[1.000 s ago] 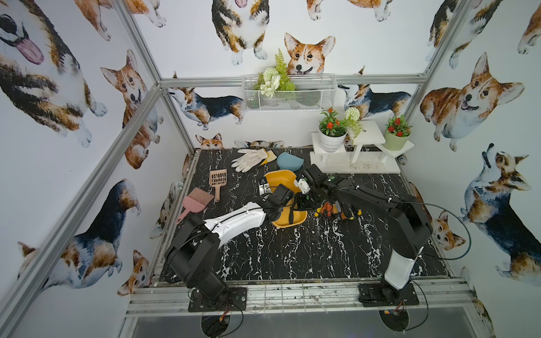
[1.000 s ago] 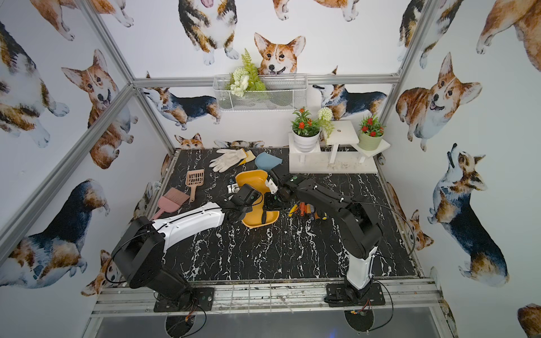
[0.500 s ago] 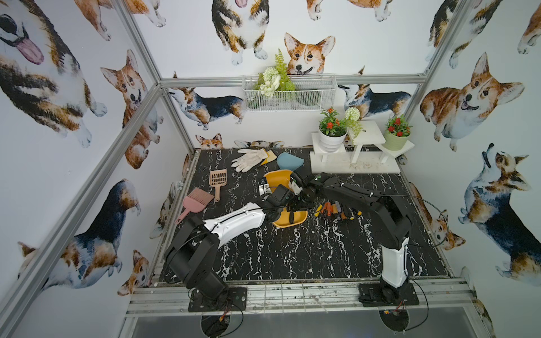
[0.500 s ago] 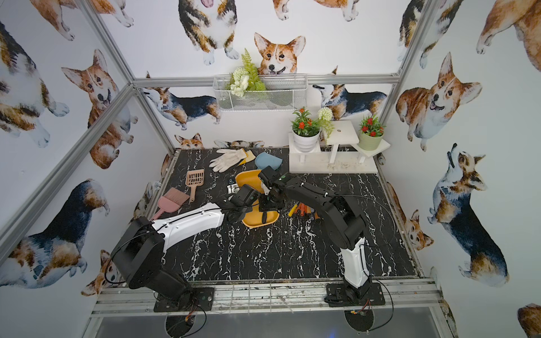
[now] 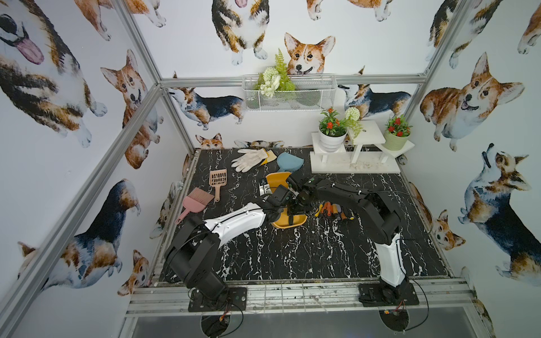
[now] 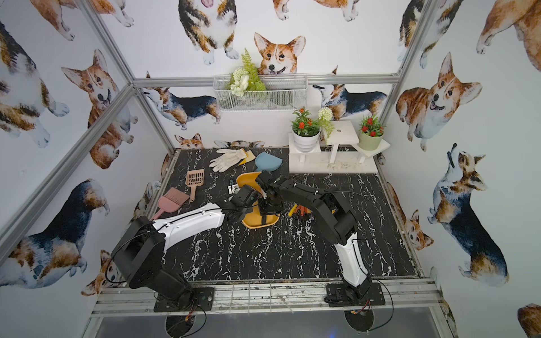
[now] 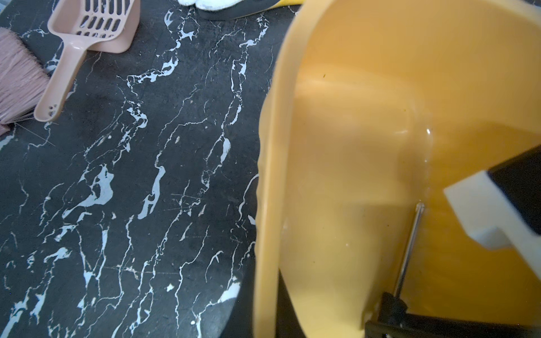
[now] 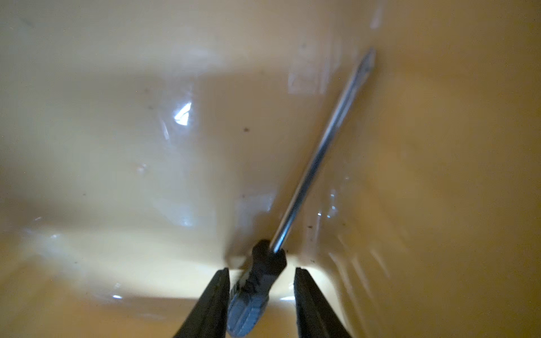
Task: Take out the screwdriver from the storage box
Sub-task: Pick up the screwdriver from the storage box.
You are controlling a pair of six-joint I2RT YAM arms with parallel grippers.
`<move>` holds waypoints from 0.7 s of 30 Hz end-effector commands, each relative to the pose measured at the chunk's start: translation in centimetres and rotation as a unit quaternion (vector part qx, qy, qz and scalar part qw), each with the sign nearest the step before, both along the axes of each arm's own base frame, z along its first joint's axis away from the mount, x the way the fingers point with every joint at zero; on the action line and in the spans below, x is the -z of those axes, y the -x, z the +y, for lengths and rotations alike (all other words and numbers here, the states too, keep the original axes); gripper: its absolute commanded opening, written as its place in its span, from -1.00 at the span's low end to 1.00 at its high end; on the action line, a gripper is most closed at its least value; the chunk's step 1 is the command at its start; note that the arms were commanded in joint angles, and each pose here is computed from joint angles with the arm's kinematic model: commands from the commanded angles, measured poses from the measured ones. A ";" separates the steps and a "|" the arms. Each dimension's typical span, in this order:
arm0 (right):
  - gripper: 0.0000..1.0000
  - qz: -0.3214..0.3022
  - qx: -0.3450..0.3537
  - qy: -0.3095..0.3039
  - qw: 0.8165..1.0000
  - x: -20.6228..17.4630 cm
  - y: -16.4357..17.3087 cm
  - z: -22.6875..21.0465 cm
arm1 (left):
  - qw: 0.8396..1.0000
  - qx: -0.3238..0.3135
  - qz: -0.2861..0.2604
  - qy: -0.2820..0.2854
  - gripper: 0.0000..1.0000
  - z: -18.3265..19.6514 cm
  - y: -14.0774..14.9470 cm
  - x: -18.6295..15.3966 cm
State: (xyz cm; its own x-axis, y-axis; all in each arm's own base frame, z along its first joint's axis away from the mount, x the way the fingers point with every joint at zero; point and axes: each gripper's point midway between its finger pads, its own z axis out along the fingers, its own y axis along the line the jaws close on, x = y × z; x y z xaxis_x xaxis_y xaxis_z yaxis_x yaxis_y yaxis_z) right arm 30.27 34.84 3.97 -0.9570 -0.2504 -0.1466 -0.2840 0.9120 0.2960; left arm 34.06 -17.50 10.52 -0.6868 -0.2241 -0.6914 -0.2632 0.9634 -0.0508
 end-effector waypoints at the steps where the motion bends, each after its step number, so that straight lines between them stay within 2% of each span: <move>1: -0.27 0.006 0.008 0.004 1.000 0.4 -0.2 0.1 | 1.000 -0.009 -0.011 0.010 -1.00 -0.1 -0.3 -0.3; 4: -0.36 0.006 0.006 0.007 1.000 0.6 -0.2 0.0 | 1.000 -0.009 -0.010 0.010 -1.00 0.0 -0.2 -0.3; 8: -0.67 0.009 0.001 0.003 1.000 0.6 -0.1 0.2 | 1.000 -0.010 -0.008 0.007 -1.00 0.1 -0.1 -0.1; 15: -0.99 -0.011 -0.008 -0.008 1.000 -0.9 -0.1 0.0 | 1.000 -0.013 0.001 -0.003 -1.00 0.2 -0.2 0.8; 21: -1.00 -0.036 -0.010 -0.023 0.999 -2.7 0.0 -0.3 | 0.999 -0.025 0.017 -0.018 -1.00 0.6 0.1 1.5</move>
